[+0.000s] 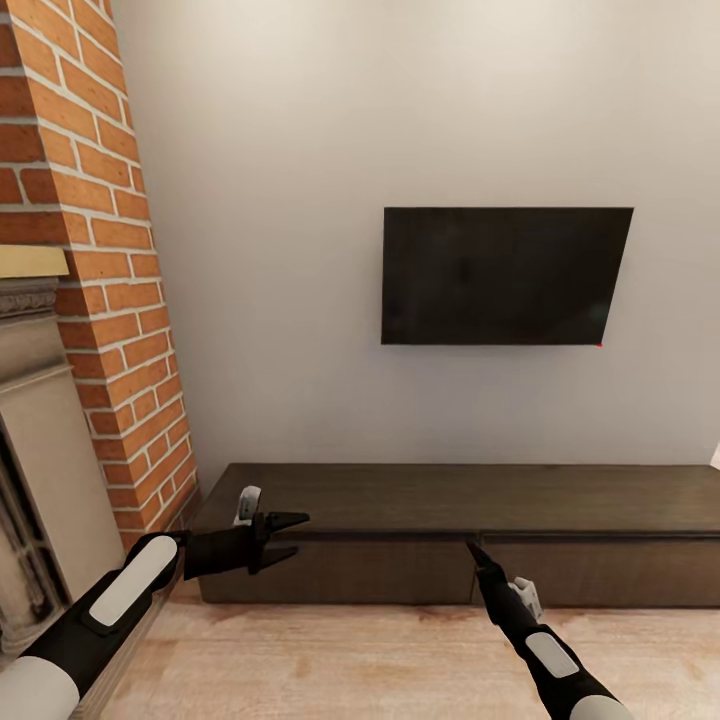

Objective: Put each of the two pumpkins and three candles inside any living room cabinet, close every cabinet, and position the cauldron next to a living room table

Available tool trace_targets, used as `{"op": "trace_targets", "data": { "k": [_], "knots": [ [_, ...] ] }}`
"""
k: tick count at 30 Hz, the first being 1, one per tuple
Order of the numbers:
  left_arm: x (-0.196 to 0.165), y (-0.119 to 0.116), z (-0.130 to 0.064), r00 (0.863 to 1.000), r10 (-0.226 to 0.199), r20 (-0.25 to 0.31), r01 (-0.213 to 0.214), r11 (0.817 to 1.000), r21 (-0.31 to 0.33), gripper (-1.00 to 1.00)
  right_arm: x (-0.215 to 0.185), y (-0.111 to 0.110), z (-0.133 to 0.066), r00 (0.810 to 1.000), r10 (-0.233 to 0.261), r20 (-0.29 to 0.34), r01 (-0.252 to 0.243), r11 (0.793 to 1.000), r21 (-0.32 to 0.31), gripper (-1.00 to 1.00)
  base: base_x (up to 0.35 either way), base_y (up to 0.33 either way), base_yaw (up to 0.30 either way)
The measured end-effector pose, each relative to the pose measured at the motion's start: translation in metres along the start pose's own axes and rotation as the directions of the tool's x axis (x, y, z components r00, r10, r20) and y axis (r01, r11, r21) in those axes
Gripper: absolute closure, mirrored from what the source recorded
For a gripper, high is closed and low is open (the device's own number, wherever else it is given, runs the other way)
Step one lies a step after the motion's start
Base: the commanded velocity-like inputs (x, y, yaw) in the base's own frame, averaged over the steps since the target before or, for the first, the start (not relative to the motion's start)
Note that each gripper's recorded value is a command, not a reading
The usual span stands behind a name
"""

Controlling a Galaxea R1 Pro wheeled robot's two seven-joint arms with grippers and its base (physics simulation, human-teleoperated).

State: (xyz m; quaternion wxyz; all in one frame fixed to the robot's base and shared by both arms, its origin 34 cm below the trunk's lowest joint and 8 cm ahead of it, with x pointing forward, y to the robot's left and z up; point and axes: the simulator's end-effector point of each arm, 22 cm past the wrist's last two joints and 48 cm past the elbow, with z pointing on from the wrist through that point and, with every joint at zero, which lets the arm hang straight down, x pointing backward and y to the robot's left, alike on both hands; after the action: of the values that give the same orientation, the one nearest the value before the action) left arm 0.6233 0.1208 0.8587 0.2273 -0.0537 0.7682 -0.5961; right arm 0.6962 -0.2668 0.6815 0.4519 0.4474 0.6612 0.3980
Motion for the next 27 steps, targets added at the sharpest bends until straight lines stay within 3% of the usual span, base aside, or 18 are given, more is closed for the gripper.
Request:
{"op": "trace_targets", "data": {
  "k": [6, 13, 17, 27],
  "knots": [
    [0.005, 0.01, 0.002, 1.0, -0.001, -0.001, 0.001, 1.0, 0.002, -1.0, -0.002, -0.011, 0.002, 1.0, -0.007, 0.022, 0.007, 1.0, 0.001, -1.0, 0.0, 0.0, 0.0],
    [0.01, 0.021, 0.004, 1.0, -0.001, -0.002, 0.001, 1.0, 0.006, -1.0, -0.011, -0.015, 0.003, 0.992, 0.101, 0.069, -0.098, 0.994, -0.05, -1.0, 0.0, 0.0, 0.0],
    [0.014, 0.028, 0.005, 1.0, -0.002, -0.002, 0.002, 1.0, 0.006, -1.0, -0.01, -0.02, 0.004, 0.989, 0.13, 0.067, -0.125, 0.99, -0.065, -1.0, 0.0, 0.0, 0.0],
    [0.022, 0.046, 0.008, 1.0, -0.001, -0.002, 0.001, 1.0, 0.006, -1.0, -0.004, -0.034, 0.006, 0.988, 0.141, 0.064, -0.136, 0.987, -0.084, -1.0, 0.0, 0.0, 0.0]
  ]
}}
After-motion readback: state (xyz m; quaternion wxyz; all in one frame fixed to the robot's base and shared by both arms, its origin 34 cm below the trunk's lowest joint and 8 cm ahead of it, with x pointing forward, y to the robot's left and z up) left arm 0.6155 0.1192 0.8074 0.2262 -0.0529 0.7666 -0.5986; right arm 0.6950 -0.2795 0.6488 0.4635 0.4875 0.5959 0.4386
